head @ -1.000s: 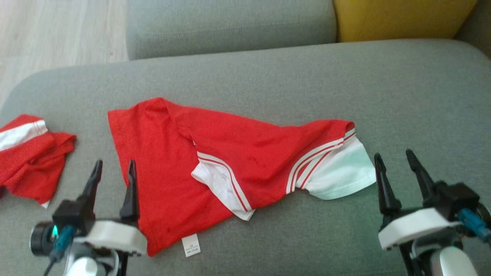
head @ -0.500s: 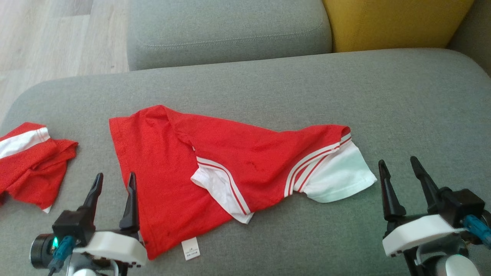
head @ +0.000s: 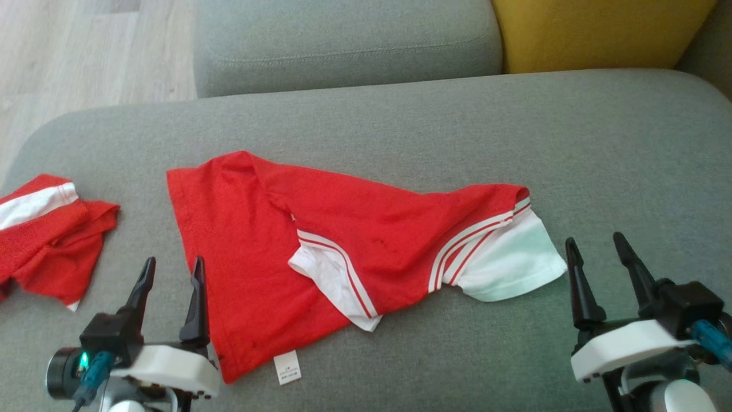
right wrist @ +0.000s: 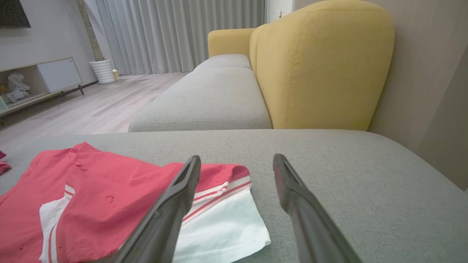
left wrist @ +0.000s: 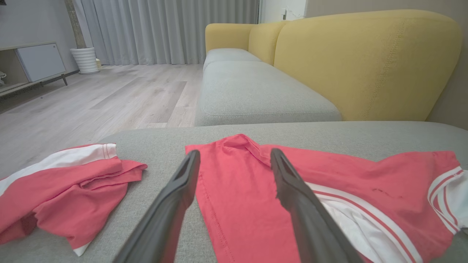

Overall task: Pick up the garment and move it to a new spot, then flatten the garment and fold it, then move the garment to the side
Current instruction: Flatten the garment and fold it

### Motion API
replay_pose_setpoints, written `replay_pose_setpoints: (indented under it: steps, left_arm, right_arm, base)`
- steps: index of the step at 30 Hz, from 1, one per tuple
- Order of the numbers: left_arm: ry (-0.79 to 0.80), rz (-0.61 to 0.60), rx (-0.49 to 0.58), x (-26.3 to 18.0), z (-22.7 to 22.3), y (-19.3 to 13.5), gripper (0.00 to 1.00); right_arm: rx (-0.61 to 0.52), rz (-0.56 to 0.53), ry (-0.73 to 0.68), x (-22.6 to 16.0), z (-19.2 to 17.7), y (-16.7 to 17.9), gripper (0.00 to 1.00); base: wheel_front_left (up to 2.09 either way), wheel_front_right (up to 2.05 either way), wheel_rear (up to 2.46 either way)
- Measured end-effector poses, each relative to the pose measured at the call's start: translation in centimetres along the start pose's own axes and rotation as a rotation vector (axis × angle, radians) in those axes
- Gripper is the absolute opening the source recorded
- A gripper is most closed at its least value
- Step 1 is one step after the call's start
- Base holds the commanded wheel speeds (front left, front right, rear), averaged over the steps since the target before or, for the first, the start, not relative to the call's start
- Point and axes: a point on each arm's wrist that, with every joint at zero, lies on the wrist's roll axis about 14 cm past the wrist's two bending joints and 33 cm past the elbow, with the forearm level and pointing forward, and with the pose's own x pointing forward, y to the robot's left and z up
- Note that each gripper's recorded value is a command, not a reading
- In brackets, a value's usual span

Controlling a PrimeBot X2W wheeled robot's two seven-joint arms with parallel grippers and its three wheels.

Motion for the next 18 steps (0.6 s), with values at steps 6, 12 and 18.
replay_pose_setpoints:
  steps: [6,12,18]
  left_arm:
    - [0.011,0.003,-0.001,0.3,-0.3,0.1,1.00]
    - [-0.006,0.011,-0.004,1.5,0.1,0.3,1.00]
    - [0.009,0.024,-0.004,2.7,-0.5,0.9,1.00]
  right_arm:
    - [-0.007,0.094,0.086,0.6,-2.1,3.0,1.00]
    - [-0.069,0.332,0.218,1.4,-5.4,9.6,1.00]
    - [-0.156,0.565,0.322,1.7,-8.8,15.2,1.00]
  base:
    - [0.00,0.00,0.00]
    - [0.00,0.00,0.00]
    - [0.00,0.00,0.00]
